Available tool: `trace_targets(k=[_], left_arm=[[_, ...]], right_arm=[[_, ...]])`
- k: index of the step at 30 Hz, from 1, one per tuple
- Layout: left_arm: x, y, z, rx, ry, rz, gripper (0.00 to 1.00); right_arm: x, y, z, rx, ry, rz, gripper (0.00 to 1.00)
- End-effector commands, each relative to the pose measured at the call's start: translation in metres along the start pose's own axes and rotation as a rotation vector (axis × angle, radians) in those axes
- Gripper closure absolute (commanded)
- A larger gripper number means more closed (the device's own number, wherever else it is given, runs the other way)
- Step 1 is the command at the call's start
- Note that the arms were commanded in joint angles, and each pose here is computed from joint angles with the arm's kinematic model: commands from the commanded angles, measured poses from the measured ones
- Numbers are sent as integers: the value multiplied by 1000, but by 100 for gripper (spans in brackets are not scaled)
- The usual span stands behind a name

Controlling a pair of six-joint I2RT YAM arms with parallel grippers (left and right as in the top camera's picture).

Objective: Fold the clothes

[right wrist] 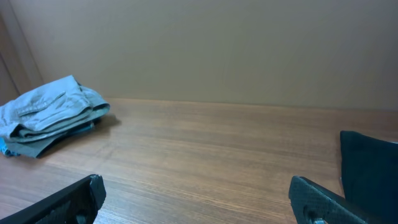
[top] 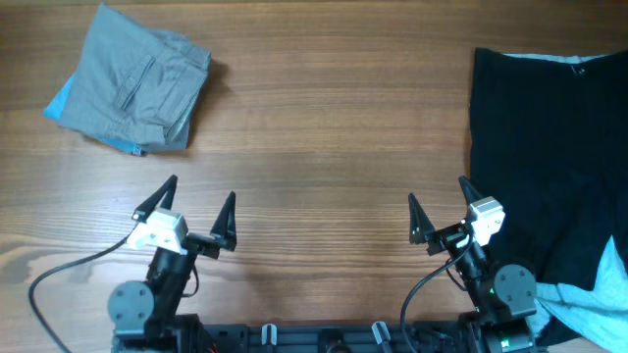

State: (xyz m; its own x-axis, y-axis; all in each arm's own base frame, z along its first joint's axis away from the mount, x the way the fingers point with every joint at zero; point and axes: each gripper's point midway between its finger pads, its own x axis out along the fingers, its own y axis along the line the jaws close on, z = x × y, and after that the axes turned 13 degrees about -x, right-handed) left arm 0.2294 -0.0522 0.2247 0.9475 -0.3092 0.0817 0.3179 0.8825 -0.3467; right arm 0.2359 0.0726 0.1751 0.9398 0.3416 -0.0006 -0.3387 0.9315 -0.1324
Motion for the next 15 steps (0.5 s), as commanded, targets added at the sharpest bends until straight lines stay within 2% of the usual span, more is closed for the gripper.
trace_targets(k=[1, 5, 15], left_arm=[[4, 7, -20, -35, 4, -16, 0], [4, 17, -45, -61, 72, 14, 0], [3, 22, -56, -79, 119, 34, 0]], right_arm=[[-1, 0, 4, 15, -17, 6, 0], [-1, 0, 4, 14, -17, 6, 0], [-1, 0, 4, 15, -17, 6, 0]])
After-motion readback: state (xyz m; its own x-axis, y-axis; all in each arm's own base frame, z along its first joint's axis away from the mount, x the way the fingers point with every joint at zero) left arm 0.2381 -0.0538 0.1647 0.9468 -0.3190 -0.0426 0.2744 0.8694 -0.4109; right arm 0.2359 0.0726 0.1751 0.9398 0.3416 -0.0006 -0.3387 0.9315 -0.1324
